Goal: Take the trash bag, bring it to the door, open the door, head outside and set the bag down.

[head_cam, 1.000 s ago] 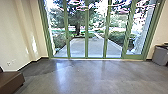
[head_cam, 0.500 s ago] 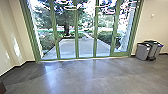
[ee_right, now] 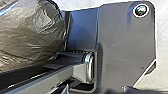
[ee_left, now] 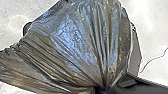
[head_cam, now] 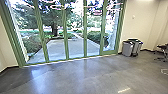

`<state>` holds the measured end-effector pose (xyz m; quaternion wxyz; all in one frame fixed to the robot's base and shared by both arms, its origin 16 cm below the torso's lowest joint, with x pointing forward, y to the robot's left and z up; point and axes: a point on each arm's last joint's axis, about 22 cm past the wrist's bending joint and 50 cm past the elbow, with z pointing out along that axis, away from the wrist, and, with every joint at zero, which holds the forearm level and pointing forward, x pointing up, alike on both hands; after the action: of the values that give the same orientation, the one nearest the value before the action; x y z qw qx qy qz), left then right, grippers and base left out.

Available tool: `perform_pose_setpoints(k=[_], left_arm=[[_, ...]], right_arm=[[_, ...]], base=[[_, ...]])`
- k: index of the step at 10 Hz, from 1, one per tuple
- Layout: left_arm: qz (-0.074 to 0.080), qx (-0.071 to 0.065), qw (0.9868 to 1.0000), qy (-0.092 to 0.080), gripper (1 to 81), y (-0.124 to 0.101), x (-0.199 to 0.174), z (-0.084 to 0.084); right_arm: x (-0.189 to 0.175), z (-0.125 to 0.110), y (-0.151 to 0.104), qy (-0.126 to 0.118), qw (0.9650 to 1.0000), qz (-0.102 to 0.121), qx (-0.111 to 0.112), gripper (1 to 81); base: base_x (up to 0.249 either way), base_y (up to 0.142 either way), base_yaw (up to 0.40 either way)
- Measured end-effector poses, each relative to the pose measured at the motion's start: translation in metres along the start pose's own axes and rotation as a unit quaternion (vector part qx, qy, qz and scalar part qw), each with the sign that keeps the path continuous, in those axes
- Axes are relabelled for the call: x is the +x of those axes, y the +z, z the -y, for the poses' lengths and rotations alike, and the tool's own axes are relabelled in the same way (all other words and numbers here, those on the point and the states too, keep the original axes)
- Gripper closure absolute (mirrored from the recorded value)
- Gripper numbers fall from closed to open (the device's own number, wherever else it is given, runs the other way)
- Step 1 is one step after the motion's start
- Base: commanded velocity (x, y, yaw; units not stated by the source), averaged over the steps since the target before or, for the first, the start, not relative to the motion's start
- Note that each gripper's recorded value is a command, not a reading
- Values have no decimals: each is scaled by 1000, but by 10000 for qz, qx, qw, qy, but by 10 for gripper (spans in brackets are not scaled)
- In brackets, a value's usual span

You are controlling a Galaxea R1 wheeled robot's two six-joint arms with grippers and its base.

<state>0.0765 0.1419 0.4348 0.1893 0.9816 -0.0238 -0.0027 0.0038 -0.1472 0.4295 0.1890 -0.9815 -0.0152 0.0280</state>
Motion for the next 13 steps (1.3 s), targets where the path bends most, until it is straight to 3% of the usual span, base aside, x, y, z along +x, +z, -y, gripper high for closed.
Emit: perform_pose_setpoints(k=[8, 13], left_arm=[[-22, 30, 10000, -2, 811, -1, 2, 4], [-13, 25, 10000, -5, 811, -1, 1, 4]], right_arm=[[1, -1, 0, -3, 10000, 7, -28, 10], [-1, 0, 1, -16, 10000, 17, -23, 10]], base=[[0, 0, -248], [0, 0, -72]])
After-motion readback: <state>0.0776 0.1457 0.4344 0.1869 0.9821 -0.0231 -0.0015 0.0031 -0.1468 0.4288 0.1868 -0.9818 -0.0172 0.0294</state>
